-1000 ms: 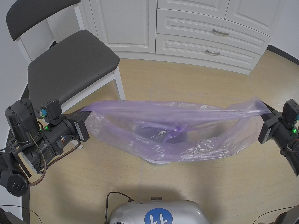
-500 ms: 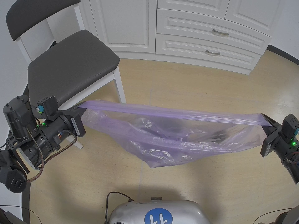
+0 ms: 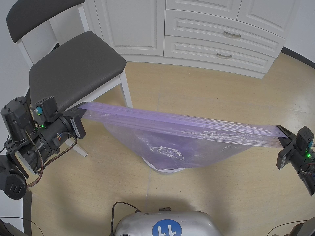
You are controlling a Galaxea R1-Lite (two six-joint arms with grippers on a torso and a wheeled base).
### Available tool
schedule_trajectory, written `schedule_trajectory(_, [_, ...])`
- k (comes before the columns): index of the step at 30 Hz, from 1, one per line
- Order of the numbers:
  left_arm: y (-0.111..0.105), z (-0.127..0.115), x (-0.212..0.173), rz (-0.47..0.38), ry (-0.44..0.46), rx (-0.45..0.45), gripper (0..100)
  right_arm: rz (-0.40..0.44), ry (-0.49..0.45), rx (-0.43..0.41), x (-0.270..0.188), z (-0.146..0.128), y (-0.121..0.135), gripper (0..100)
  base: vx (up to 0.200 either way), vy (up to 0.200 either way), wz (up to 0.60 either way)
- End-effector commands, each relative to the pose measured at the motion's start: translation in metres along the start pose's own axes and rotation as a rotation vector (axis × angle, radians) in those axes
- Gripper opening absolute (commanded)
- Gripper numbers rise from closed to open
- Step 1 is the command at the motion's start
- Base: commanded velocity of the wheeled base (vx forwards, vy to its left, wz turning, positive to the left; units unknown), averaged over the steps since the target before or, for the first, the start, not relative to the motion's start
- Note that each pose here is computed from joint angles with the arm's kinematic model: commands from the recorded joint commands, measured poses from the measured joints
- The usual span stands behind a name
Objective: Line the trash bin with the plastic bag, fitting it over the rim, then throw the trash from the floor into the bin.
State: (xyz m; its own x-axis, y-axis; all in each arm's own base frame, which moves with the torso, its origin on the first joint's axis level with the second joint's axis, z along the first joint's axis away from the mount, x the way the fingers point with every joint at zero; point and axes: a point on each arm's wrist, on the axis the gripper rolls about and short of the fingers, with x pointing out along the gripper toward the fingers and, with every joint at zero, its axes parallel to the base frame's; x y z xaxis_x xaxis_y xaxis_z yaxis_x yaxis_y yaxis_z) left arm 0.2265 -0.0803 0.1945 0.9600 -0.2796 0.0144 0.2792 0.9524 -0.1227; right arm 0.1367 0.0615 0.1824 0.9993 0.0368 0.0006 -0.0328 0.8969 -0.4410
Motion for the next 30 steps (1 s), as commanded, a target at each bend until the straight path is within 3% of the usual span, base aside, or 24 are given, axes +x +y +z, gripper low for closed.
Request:
schedule_trajectory(1, [0.0, 0.001, -0.001, 0.006, -0.008, -0.001, 0, -0.002, 0.006, -0.001, 0.001, -0.001, 0.0, 0, 0.0, 0.0, 0.0])
schedule_trajectory(16, [-0.018, 0.0, -0.003, -0.069, -0.007, -0.013, 0, 0.028, -0.028, 0.042, 0.007, 0.009, 0.006, 0, 0.0, 0.0, 0.0])
schedule_trajectory(30, [-0.056, -0.008, -0.016, -0.249, -0.069, -0.036, 0, 0.228, -0.092, 0.241, 0.004, 0.032, 0.04, 0, 0.0, 0.0, 0.0])
